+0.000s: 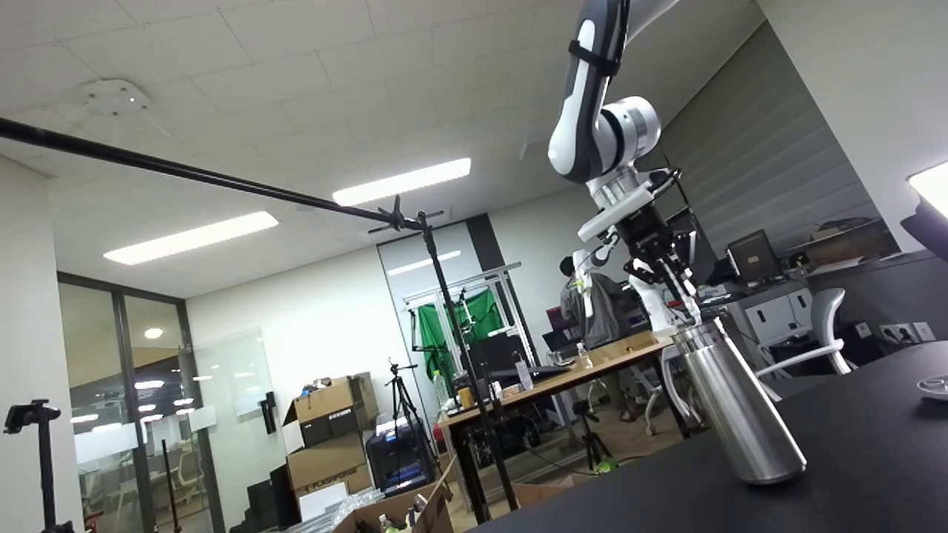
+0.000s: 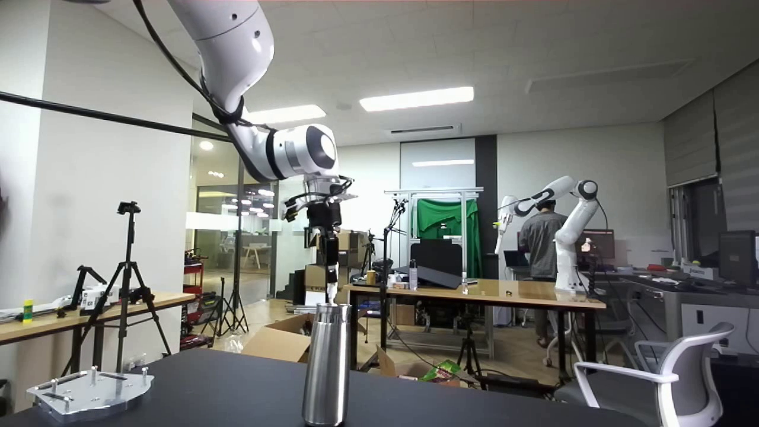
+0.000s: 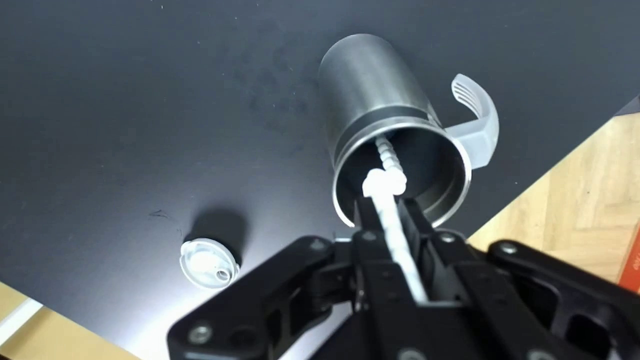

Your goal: Clean the flask using the white stick inside it

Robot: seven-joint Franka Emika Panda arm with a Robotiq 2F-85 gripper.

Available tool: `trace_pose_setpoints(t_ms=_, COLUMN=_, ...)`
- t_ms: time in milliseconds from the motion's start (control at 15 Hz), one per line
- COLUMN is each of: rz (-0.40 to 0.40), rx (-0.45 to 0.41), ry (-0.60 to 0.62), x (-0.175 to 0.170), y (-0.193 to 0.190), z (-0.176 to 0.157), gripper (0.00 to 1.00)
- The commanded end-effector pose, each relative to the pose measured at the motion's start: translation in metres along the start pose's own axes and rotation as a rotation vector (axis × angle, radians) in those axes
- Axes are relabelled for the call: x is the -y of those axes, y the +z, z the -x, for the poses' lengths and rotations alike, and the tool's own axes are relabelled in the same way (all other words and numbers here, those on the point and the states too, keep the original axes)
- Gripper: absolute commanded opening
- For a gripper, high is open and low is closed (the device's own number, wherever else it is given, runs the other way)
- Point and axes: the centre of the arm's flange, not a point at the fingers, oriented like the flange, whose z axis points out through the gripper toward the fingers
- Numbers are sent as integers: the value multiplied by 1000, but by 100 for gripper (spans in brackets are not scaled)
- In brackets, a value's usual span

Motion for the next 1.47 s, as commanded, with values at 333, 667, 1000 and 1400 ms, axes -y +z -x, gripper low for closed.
trace_pose_setpoints(t_ms=333, rz=15, rx=51, ry=-65, x=11, y=-1, z=11, gripper=4)
trace_pose_setpoints(t_ms=667, rz=-29, rx=-40, ry=-97, x=-4, y=-63, z=47, gripper=4)
trace_pose_setpoints(t_ms=1000, rz=-75, rx=-117, ry=-127, x=-20, y=-117, z=63, gripper=4)
trace_pose_setpoints(t_ms=1400, rz=-81, rx=-91, ry=-119, x=-24, y=-82, z=36, gripper=4)
